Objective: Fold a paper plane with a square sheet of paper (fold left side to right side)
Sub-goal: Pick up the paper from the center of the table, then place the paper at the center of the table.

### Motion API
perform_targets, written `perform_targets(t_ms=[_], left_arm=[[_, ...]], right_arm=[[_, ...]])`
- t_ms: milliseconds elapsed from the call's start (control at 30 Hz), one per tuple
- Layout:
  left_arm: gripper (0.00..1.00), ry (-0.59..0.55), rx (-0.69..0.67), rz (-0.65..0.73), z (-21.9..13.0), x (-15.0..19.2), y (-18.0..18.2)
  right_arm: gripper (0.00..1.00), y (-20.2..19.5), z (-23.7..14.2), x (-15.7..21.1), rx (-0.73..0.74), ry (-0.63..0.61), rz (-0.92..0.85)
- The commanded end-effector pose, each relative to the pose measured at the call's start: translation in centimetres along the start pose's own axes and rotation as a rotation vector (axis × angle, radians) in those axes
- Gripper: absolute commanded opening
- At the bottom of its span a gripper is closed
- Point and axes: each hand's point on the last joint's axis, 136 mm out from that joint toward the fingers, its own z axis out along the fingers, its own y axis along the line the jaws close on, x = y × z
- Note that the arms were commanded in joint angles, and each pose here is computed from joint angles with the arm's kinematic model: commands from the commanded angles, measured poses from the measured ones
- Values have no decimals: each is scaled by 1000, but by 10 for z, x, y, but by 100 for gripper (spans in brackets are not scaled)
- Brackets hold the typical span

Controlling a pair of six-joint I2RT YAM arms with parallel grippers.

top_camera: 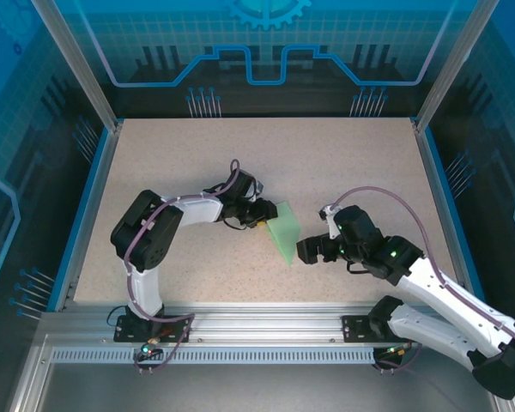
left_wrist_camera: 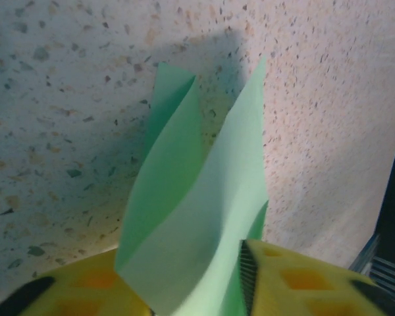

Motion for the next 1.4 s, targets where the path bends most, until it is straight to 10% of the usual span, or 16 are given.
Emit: perform_targets(t_ms=[0, 267, 533, 1367], left_arm=[[28, 2, 28, 42, 1, -3, -12], [6, 0, 39, 141, -15, 4, -20], [4, 36, 199, 268, -36, 28, -45], [3, 63, 396, 400, -73, 67, -66]], right_arm=[[100, -7, 3, -3, 21, -40, 8], [99, -8, 22, -6, -114, 17, 88], [98, -13, 36, -38, -447, -68, 218], [75, -5, 113, -33, -762, 29, 136]])
